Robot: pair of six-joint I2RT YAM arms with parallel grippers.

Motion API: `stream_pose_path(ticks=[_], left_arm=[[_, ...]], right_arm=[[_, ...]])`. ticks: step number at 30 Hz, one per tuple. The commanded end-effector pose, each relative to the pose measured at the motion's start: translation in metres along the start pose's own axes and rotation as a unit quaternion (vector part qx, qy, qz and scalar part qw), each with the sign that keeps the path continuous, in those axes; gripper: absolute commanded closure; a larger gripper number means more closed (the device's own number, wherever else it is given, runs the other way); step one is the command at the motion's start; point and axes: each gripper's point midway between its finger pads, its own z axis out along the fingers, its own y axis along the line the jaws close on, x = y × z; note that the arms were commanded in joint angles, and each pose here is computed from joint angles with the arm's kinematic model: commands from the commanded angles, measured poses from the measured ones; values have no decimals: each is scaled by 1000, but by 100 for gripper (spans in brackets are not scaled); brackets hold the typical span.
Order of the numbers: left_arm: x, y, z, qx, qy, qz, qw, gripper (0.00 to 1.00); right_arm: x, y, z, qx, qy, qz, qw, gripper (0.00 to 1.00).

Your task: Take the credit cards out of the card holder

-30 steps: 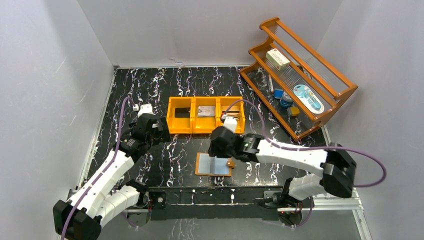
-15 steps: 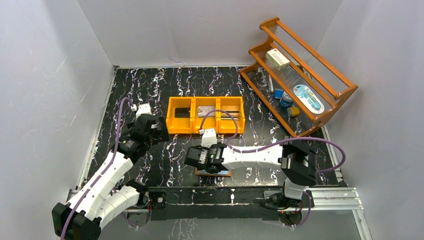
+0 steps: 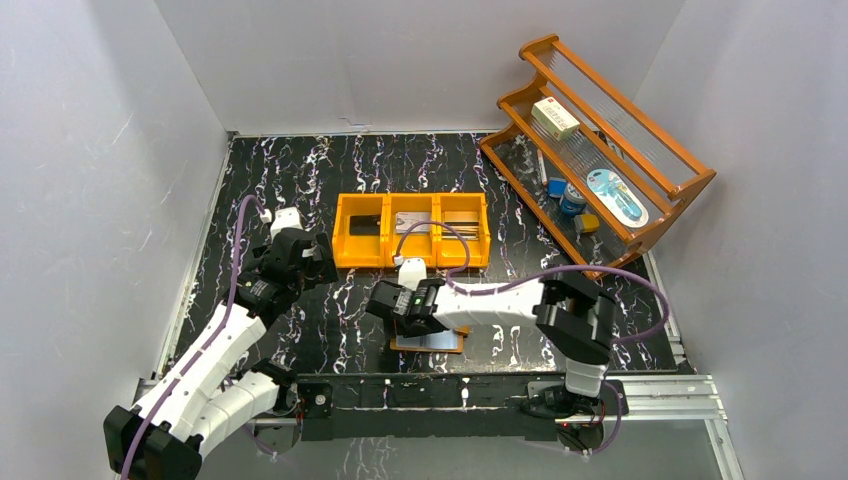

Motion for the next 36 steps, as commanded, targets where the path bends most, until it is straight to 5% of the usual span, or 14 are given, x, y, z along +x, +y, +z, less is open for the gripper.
stream_pose_path(ticks=[1,12,17,23,29,36], left_arm=[[-8,5,-5,-11,-11,-6,1000,2],[-6,4,-4,-10,-7,-4,1000,2],[-6,4,-3,-9,-4,-4,1000,2],[-6,3,-3,-9,-4,-3,1000,2],[-5,3,-3,-8,-2,-3,1000,2],[-5,2,-3,-7,0,-2,1000,2]], right_arm=[[6,1,11,24,21,-12,999,21],[3,3,10,13,13,-8,1000,41],[-1,10,2,-24,15,4,1000,30],[-6,4,1,-23,14,18,999,34],[5,2,10,-17,37,15,999,26],[6,-4,14,8,41,5,999,42]])
